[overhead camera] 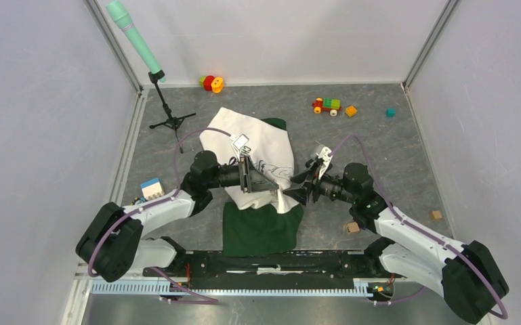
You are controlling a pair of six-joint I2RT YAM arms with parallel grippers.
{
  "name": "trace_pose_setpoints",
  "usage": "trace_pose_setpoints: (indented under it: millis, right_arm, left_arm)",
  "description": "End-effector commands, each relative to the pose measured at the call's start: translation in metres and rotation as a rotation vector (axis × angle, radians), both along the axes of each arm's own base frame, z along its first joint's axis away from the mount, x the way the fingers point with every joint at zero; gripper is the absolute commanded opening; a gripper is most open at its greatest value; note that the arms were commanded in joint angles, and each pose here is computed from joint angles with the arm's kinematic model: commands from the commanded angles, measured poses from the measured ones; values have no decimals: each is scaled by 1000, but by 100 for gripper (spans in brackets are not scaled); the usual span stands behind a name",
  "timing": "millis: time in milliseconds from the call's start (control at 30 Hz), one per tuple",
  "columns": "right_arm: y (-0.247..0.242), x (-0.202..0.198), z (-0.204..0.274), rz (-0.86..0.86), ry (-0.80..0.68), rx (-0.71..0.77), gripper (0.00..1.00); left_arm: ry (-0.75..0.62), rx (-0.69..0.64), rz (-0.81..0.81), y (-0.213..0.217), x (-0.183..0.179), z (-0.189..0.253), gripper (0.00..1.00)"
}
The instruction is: Remove the brooch from the garment
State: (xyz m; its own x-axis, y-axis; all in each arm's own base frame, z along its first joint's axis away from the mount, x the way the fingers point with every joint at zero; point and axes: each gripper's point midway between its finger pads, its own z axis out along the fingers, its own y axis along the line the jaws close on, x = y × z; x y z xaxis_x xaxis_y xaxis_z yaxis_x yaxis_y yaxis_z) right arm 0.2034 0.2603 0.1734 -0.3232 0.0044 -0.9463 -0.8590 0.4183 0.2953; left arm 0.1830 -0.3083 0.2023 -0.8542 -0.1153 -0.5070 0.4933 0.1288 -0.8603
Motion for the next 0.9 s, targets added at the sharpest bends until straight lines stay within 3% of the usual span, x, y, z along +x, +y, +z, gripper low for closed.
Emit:
trace_pose_setpoints:
  millis: [0,500,600,733,867]
  right_arm:
    - [8,-3,17,68,-131,29,61]
    - [24,-19,43,184,-215,90,52]
    - [26,-19,47,186,-224,91,38]
    - [29,-20,48,199,-197,101,2]
    - [25,-14,44,140,-155,103,0]
  left_arm:
    - [-13,-130,-121,-7,-12,47,48]
    - [95,-62,-143,-12,-7,35,52]
    - [119,-31,-147,-12,-7,30,54]
    - [101,9,-140,-10,-7,26,61]
    - [48,85,-74,-4,1,19,85]
